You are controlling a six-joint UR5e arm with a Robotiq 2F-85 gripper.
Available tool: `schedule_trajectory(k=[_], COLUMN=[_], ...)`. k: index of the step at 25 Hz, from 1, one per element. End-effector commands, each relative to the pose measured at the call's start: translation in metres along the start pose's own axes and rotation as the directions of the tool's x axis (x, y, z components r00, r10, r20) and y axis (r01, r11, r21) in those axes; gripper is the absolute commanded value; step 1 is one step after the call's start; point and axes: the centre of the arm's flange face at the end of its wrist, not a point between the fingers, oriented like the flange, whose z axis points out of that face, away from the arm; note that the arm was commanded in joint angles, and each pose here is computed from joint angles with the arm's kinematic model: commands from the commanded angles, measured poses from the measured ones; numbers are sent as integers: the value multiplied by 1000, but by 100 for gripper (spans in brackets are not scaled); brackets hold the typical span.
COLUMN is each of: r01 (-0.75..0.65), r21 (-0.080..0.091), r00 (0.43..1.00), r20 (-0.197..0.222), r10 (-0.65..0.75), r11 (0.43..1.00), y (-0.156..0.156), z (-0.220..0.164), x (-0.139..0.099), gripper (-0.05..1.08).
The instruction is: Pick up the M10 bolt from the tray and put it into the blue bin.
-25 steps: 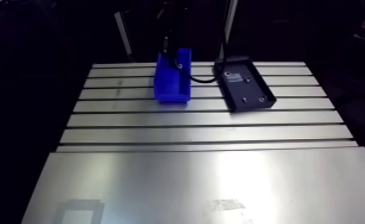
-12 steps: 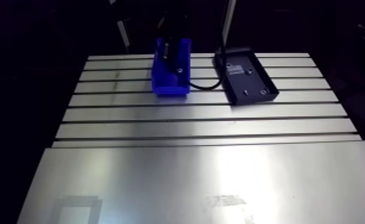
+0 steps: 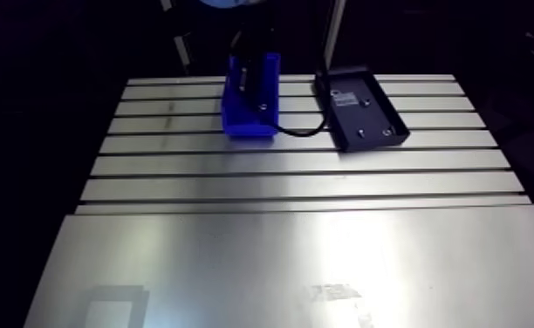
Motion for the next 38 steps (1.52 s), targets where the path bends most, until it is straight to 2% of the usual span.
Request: schedule_trajectory(k=[1,5,6,7,8,9,14,17,19,23,26,31,34,38], r01=[1,-2,-5,-11,-8,-9,-6,-7,-10,-25,-53,-142,-237,-377], r21=[1,-1,-16,-38,-58,-66,-72,-66,-55,-55,-37,6,7,-11], r00=[1000,1000,1000,1000,1000,1000,1000,1000,1000,1000,999,990,971,926], r20=[0,1,-2,-6,-7,-7,6,7,9,7,8,20,21,13], r10=[-1,2,5,10,8,8,6,8,10,25,54,142,237,377], r11=[1000,1000,1000,999,998,998,997,998,998,998,998,990,972,926], y=[-1,-1,1,2,2,2,-1,-3,-4,-1,2,4,3,-5], z=[1,3,2,2,0,0,-7,-20,-30,-55,-80,-128,-163,-204], x=[1,-1,-2,-3,-2,-2,-3,-3,-4,-6,-6,-7,-8,-5], gripper=[68,24,13,2,1,1,1,1,1,1,1,1,1,1])
